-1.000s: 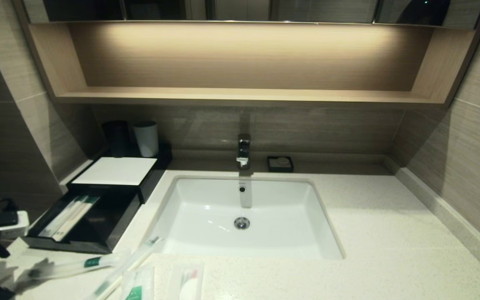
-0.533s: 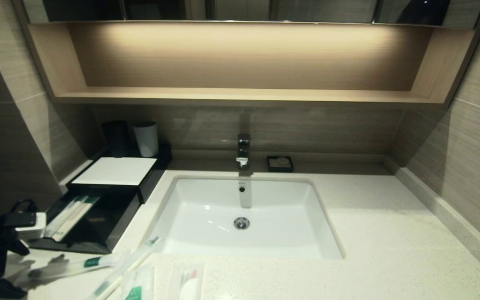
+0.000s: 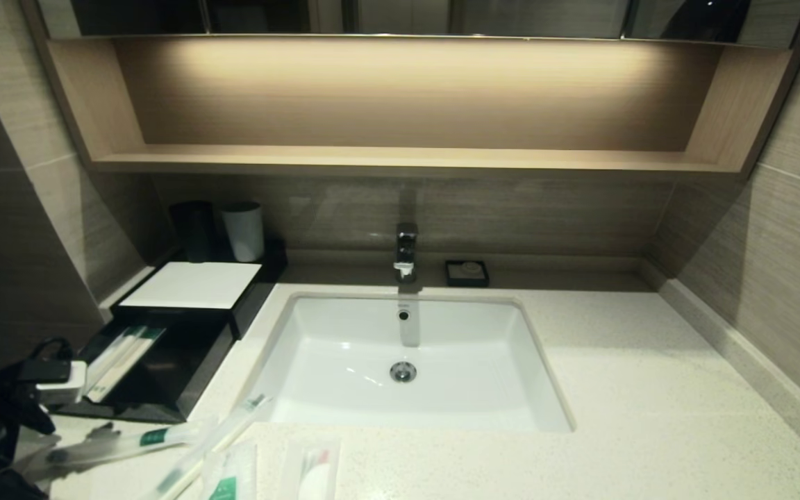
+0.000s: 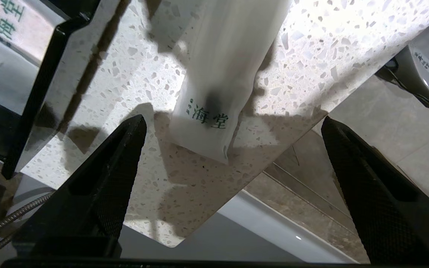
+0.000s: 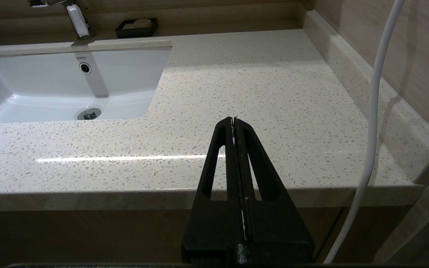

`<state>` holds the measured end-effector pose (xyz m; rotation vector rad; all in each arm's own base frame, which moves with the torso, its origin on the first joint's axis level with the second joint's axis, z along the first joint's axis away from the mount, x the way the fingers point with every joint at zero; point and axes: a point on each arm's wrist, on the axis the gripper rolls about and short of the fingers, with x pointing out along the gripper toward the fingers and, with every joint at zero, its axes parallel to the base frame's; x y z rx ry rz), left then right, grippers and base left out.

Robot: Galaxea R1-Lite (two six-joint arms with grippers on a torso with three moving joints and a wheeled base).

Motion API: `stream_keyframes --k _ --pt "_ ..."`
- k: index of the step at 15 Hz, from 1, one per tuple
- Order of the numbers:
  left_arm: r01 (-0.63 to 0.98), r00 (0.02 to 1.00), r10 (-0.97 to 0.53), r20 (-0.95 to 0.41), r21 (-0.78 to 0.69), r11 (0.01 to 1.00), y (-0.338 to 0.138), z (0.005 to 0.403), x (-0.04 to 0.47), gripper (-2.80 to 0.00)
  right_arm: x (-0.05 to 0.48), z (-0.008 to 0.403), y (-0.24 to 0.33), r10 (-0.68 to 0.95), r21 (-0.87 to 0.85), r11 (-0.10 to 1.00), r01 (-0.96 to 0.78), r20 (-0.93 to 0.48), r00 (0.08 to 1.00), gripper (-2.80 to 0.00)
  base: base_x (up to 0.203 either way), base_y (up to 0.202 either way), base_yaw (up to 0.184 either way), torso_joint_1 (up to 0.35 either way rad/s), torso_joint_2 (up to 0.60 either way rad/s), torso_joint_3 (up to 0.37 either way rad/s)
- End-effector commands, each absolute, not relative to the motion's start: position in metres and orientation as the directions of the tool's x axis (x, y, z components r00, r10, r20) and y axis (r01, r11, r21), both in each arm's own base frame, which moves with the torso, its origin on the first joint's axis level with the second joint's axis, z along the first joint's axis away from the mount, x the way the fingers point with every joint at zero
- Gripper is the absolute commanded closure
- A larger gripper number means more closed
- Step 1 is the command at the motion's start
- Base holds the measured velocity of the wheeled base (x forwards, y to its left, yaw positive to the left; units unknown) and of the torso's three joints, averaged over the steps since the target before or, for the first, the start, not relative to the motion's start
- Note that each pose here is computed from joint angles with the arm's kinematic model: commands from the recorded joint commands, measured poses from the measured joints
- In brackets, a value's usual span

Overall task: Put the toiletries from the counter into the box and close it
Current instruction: Pick up the bathroom toiletry

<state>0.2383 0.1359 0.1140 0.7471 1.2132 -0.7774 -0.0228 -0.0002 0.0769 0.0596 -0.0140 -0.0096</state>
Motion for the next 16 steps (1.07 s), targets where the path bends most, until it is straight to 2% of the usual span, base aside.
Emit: stream_keyframes --k 1,8,13,14,16 --pt "0.849 0.155 -0.126 -0.98 0.067 0.524 0.135 0.11 0.24 -2.8 -0.023 0.077 0.0 -0.009 0.06 0.998 0.008 0.015 1.0 0.0 0.0 0.0 0.0 0.0 0.0 0.0" --pt "0.867 0.127 -0.145 -0.981 0.039 0.497 0.125 0.103 0.246 -2.8 -0.023 0.077 0.0 -0.011 0.06 0.998 0.01 0.012 1.0 0.0 0.0 0.0 0.0 0.0 0.0 0.0" --pt "0.857 0.115 -0.135 -0.984 0.029 0.514 0.125 0.102 0.248 -2.8 -0.023 0.077 0.0 -0.009 0.06 0.998 0.008 0.012 1.0 0.0 0.0 0.0 0.0 0.0 0.0 0.0" --pt "0.856 0.111 -0.135 -0.985 0.026 0.516 0.124 0.101 0.247 0.0 -0.023 0.077 0.0 -0.009 0.06 0.998 0.009 0.012 1.0 0.0 0.0 0.0 0.0 0.0 0.0 0.0" --pt "0.857 0.103 -0.123 -0.987 0.026 0.515 0.125 0.101 0.247 0.0 -0.023 0.077 0.0 -0.011 0.06 0.998 0.01 0.013 1.0 0.0 0.0 0.0 0.0 0.0 0.0 0.0"
